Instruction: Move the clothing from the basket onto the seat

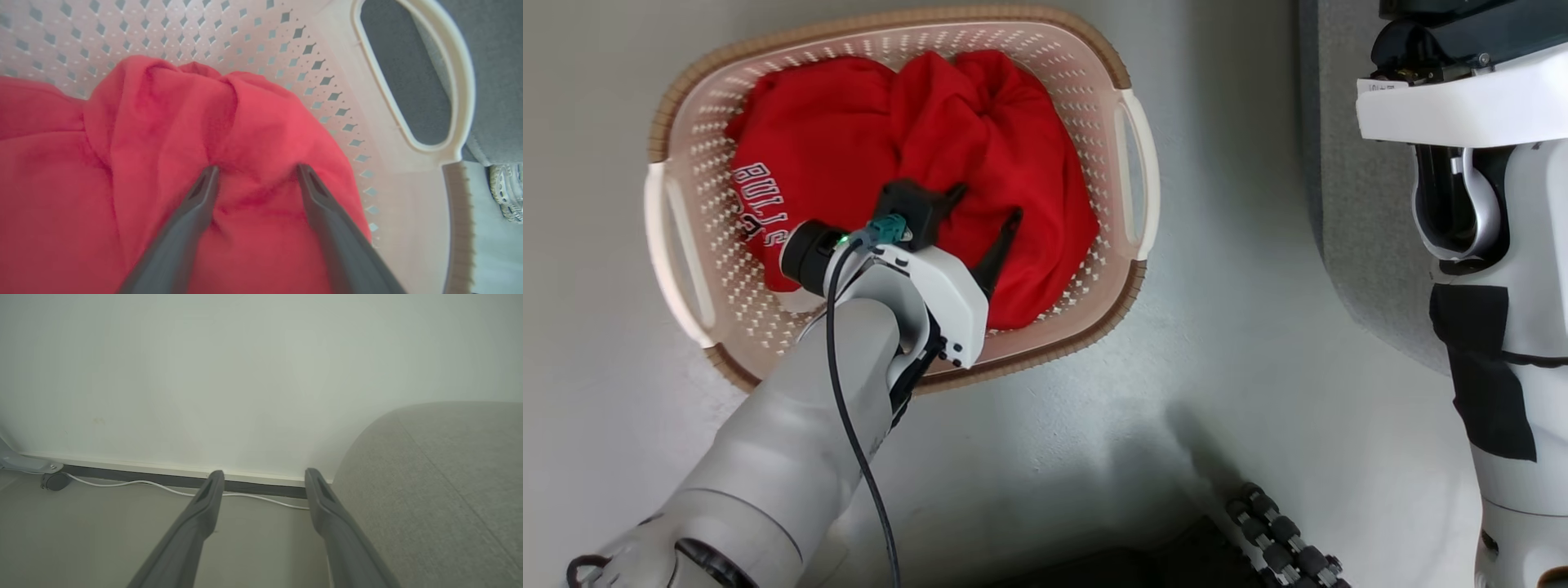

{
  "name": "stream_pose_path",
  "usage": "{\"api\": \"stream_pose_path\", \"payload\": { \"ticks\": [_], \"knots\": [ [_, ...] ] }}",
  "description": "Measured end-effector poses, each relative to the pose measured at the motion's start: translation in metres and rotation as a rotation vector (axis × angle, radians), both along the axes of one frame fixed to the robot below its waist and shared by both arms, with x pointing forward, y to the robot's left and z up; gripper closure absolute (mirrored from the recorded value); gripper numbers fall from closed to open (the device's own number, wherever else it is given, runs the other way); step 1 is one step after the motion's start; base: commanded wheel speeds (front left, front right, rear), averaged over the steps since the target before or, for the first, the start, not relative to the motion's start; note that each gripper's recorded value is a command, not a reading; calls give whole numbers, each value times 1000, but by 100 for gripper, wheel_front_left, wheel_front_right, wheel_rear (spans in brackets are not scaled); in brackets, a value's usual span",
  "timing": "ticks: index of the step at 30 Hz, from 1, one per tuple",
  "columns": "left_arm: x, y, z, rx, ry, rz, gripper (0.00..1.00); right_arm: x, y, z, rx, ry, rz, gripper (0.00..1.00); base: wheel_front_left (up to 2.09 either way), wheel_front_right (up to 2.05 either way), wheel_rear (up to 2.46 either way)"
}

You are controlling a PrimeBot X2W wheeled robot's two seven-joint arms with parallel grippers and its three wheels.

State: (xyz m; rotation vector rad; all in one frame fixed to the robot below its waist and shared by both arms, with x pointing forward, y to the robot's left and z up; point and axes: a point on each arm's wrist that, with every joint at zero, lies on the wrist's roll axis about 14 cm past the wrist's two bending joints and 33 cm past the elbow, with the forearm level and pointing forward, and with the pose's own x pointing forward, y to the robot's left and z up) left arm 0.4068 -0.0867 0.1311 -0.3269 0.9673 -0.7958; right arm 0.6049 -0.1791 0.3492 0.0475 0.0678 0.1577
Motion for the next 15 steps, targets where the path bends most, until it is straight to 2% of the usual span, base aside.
{"api": "stream_pose_path", "payload": {
  "ticks": [6,7,8,15],
  "knots": [
    [-1,-12,-7,-13,8,-31,0,-5,-10,-7,-5,21,-27,0,0,0,0],
    [-2,-13,-7,-13,10,-37,64,-6,-12,-7,-6,22,-32,0,0,0,0],
    [-3,-13,-7,-12,13,-39,100,-6,-13,-6,-5,21,-37,0,0,0,0],
    [8,-8,3,-5,-6,-14,100,-9,-16,3,7,15,-55,0,0,0,0]
  ]
}}
